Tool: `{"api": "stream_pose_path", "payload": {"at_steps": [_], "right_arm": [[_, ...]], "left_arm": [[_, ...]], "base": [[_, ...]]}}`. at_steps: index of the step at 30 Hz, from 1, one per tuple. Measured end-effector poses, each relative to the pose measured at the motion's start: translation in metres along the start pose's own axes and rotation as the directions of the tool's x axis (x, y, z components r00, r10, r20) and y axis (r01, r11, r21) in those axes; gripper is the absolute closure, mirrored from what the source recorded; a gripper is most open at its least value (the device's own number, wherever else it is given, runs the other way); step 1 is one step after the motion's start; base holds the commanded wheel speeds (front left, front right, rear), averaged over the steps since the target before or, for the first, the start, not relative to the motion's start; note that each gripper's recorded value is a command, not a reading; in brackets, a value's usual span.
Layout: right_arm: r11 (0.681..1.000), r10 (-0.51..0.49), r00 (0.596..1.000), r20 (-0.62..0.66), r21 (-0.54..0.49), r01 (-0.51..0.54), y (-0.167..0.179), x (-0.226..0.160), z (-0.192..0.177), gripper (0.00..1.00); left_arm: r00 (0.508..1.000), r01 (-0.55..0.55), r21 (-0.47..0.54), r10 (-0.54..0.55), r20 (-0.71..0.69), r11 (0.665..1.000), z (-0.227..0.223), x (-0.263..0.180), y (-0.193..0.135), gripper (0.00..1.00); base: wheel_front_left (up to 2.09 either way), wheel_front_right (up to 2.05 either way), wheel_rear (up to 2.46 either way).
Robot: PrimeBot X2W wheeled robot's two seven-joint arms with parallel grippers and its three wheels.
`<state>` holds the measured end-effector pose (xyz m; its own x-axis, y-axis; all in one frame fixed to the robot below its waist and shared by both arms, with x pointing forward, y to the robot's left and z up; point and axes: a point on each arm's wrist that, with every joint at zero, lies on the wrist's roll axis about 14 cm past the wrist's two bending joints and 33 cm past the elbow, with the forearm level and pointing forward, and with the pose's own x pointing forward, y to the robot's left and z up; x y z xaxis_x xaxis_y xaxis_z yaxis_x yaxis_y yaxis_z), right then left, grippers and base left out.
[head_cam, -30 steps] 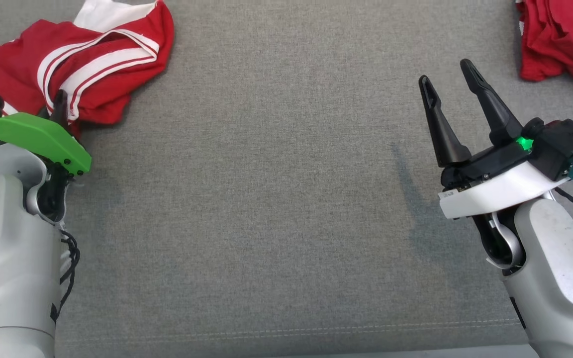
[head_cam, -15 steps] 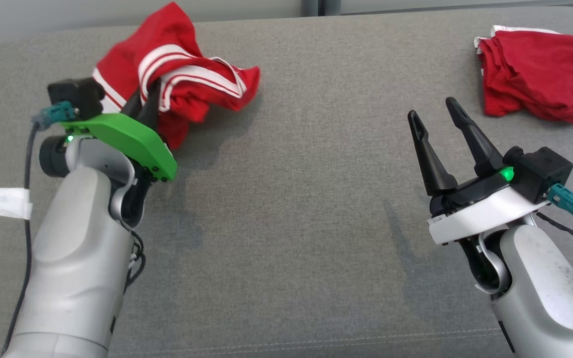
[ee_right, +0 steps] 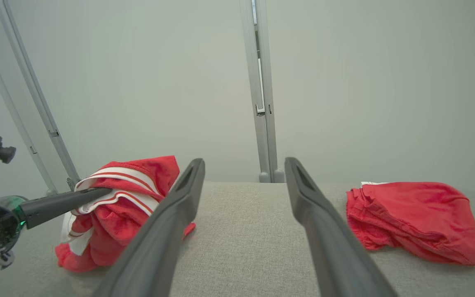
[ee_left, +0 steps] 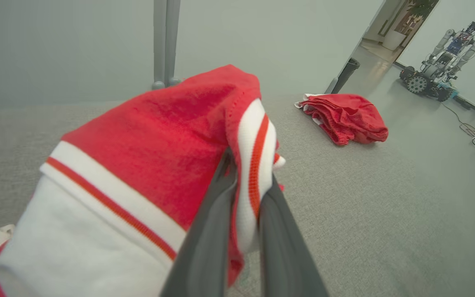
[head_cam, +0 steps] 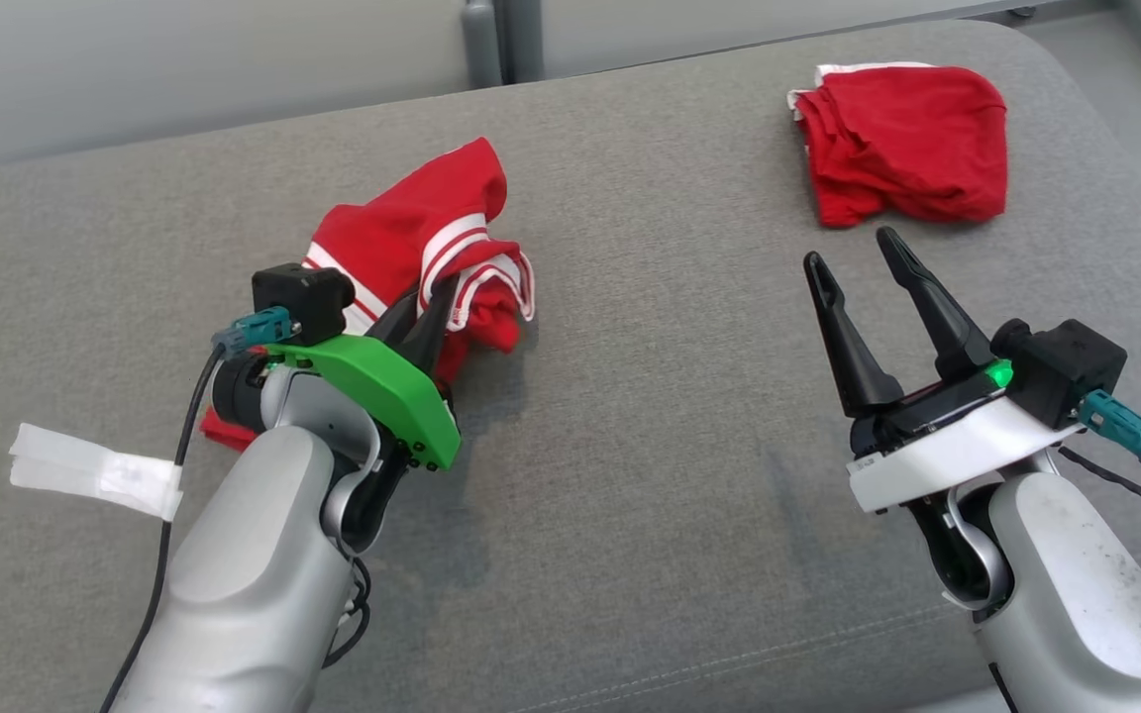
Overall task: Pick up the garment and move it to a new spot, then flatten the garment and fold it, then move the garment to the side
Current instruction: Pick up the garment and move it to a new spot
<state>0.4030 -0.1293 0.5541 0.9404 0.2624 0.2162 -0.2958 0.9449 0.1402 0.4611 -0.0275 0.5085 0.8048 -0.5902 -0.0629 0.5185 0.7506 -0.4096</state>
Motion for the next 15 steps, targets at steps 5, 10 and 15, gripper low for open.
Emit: {"api": "stream_pose_path", "payload": {"at_steps": [5,10,15], "right_arm": [[0.998,-0.061,0.998,0.009,-0.018,0.061,-0.017,-0.015,0.007,0.0],[0.994,-0.104,0.995,0.011,-0.029,0.104,-0.03,-0.024,0.01,0.0],[0.992,-0.12,0.993,0.003,-0.031,0.12,-0.035,-0.026,0.007,0.0]], "left_arm": [[0.995,0.095,-0.003,-0.095,-0.043,0.995,-0.019,0.007,-0.033,1.0],[0.972,0.136,-0.04,-0.141,-0.186,0.99,-0.071,-0.005,-0.05,0.69],[0.955,0.152,-0.069,-0.165,-0.248,0.986,-0.097,-0.014,-0.057,0.0]], "base": [[0.0,0.0,0.0],[0.0,0.0,0.0],[0.0,0.0,0.0]]}}
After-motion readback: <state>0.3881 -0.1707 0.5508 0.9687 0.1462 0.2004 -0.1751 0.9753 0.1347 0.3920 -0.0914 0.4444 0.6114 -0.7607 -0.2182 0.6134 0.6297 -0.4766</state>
